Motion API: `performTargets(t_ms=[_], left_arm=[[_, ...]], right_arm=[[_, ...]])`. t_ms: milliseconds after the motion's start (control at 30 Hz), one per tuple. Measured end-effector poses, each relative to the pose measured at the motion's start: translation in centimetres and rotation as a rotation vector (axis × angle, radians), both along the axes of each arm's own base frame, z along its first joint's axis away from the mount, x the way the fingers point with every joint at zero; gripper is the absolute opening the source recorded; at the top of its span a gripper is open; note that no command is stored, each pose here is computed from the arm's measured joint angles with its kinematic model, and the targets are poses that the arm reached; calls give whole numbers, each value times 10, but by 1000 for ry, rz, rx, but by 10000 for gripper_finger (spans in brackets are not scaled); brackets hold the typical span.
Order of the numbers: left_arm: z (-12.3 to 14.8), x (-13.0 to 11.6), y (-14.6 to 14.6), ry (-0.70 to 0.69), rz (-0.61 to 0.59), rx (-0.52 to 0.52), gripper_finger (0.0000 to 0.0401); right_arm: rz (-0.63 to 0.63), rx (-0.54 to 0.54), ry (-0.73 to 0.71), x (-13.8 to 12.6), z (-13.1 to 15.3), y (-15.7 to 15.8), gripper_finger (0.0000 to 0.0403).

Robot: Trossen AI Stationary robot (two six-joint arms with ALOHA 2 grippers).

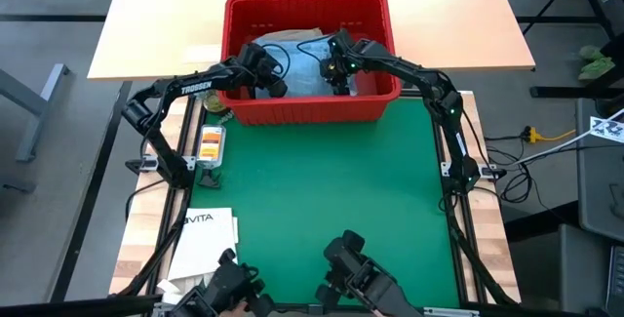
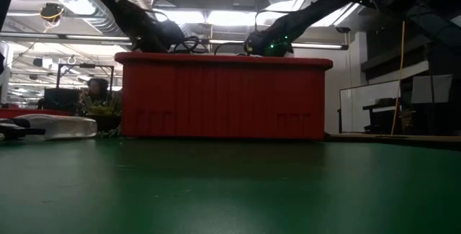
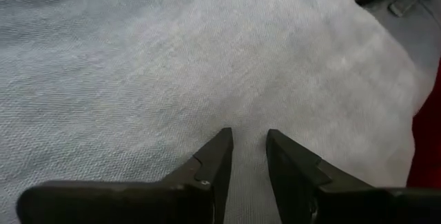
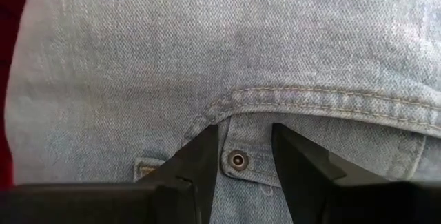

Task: Fold Laundry from Bin
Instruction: Put the stacked clothes into the red laundry bin, then return to Home Position

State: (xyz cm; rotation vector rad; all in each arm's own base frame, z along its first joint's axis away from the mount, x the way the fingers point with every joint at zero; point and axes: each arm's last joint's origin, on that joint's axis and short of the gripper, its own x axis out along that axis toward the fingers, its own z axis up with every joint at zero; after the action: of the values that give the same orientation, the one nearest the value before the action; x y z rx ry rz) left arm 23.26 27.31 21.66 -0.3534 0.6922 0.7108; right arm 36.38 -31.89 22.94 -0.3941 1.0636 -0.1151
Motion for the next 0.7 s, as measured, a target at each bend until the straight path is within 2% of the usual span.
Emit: performTargets(t_ms=[167,300,500,700], left_arm=[[8,4,3,-98,13,34,89],[31,6,5,-155,9,92,89],[88,1,-4,-250,-17,235,89],[139,-20,-36,-317,-46,341,89]], right_arm=[[-12,-16,8,-2,12,1,140],[-19,-44,-6,-2,42,0,140],[-10,-85,-47,-10,104,8,140],[25,-88,-118,-34,147,32,140]])
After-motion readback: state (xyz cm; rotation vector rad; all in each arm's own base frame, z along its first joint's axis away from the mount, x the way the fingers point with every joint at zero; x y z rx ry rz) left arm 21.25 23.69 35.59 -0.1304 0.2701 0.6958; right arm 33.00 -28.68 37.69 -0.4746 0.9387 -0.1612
